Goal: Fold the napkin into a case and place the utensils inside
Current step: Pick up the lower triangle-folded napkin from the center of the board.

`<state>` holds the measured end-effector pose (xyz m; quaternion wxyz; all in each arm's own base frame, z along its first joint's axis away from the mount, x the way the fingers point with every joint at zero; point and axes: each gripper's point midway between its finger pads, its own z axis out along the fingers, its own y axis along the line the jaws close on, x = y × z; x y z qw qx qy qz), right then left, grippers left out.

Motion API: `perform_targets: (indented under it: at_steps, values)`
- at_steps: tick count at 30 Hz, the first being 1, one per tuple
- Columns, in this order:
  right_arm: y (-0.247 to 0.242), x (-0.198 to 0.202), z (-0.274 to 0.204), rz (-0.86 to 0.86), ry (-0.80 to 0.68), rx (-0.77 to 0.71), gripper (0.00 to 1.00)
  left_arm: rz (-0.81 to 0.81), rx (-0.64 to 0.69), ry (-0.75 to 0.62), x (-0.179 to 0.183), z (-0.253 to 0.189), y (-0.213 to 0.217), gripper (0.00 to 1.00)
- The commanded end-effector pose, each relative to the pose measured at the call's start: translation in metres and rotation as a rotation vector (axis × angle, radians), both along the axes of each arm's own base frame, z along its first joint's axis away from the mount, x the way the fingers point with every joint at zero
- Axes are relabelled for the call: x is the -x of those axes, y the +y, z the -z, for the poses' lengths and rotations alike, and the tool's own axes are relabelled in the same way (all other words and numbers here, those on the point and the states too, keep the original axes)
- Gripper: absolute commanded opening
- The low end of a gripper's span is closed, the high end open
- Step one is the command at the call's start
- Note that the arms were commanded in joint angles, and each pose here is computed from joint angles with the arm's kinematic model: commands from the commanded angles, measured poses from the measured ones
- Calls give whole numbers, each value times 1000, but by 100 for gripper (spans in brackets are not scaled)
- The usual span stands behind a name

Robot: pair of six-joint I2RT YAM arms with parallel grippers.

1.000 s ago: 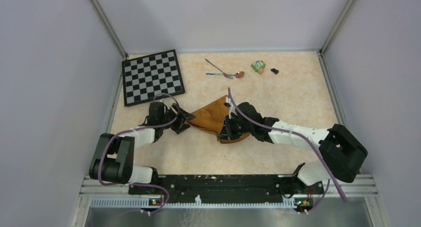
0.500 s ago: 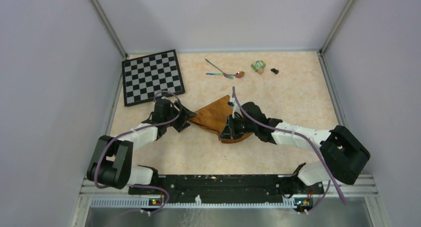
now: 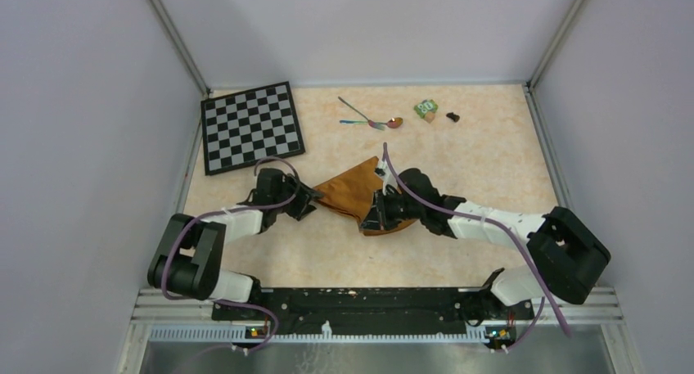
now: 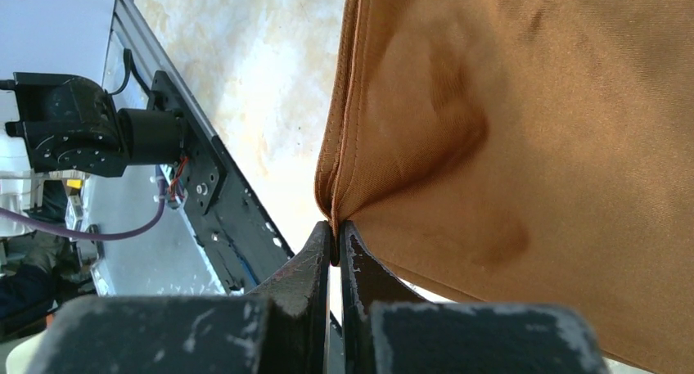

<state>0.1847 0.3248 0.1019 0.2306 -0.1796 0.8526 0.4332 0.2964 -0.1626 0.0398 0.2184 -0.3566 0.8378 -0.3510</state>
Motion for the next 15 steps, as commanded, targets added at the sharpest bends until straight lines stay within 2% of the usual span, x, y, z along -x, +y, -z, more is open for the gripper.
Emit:
perform_targets:
  at_steps: [1, 7, 10, 12, 15]
  values:
    - [3, -3, -16, -11, -41, -67, 0, -2, -14, -62, -18, -9, -2, 56]
    - [2, 1, -14, -16, -34, -75, 0, -11, -67, -48, -25, 4, 3, 46]
    - [2, 4, -12, -26, -25, -82, 0, -9, -103, -58, -29, 4, 7, 33]
    - [3, 9, -10, -41, -13, -91, 0, -14, -157, -64, -32, 0, 14, 30]
    - [8, 21, -7, -77, 8, -125, 0, -19, -242, -79, -35, -12, 28, 18]
